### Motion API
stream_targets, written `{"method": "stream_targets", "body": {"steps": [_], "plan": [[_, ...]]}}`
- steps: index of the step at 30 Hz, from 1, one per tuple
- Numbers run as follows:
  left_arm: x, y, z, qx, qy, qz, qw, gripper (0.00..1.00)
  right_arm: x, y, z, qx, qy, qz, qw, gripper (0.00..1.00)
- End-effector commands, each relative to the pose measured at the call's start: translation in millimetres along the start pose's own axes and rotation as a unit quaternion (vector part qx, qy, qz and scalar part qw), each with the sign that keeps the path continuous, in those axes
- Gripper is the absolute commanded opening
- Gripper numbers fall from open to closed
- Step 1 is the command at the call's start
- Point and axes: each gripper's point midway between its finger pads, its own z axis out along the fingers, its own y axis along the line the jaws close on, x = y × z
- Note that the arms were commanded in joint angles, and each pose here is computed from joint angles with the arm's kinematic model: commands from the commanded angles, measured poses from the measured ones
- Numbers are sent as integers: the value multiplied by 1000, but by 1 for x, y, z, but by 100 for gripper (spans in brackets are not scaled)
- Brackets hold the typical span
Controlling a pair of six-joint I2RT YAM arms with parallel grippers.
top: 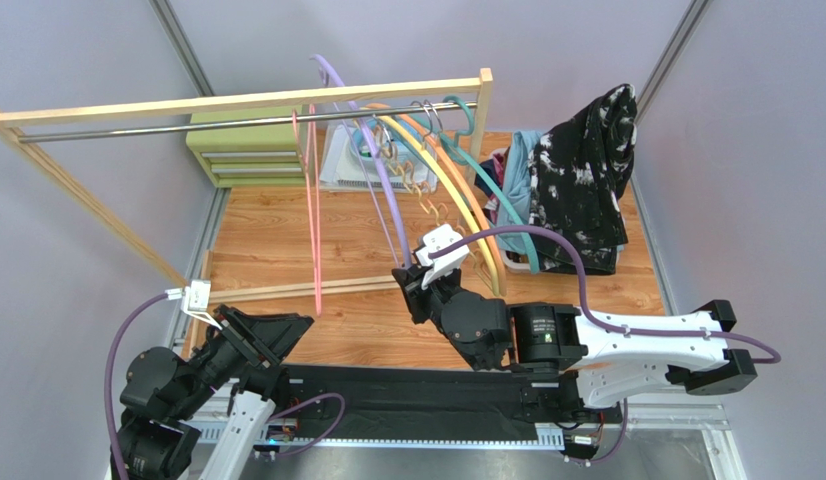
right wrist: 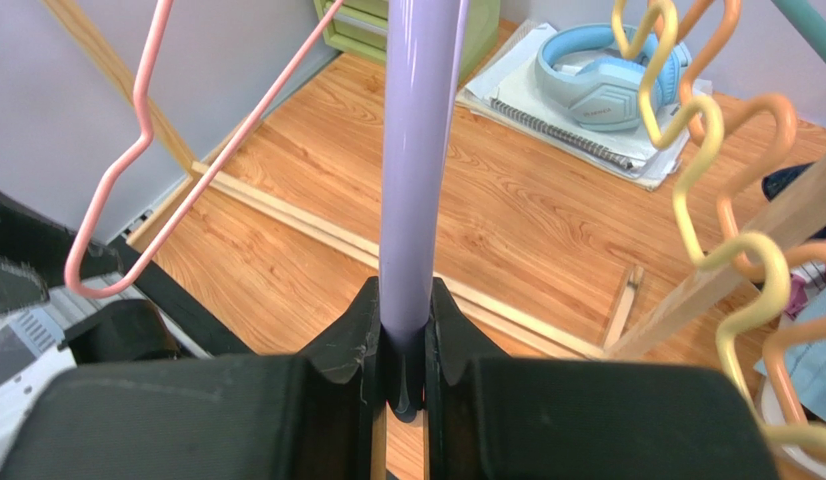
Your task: Remove the trousers from the hanger
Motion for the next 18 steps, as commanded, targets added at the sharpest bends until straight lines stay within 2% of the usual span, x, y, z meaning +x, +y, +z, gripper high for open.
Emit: {"method": "stream_targets", "body": {"steps": [1, 12, 18], "plan": [[0, -10, -8, 20, -3, 17, 1000, 68, -40, 5, 14, -5, -47, 38, 998, 0], [-3, -19, -12, 31, -4, 29, 999, 68, -25, 4, 46, -8, -30, 59, 998, 0], [4, -29, -25, 58, 8, 54, 997, 70, -9, 6, 62, -11, -1, 59, 998, 0]]}}
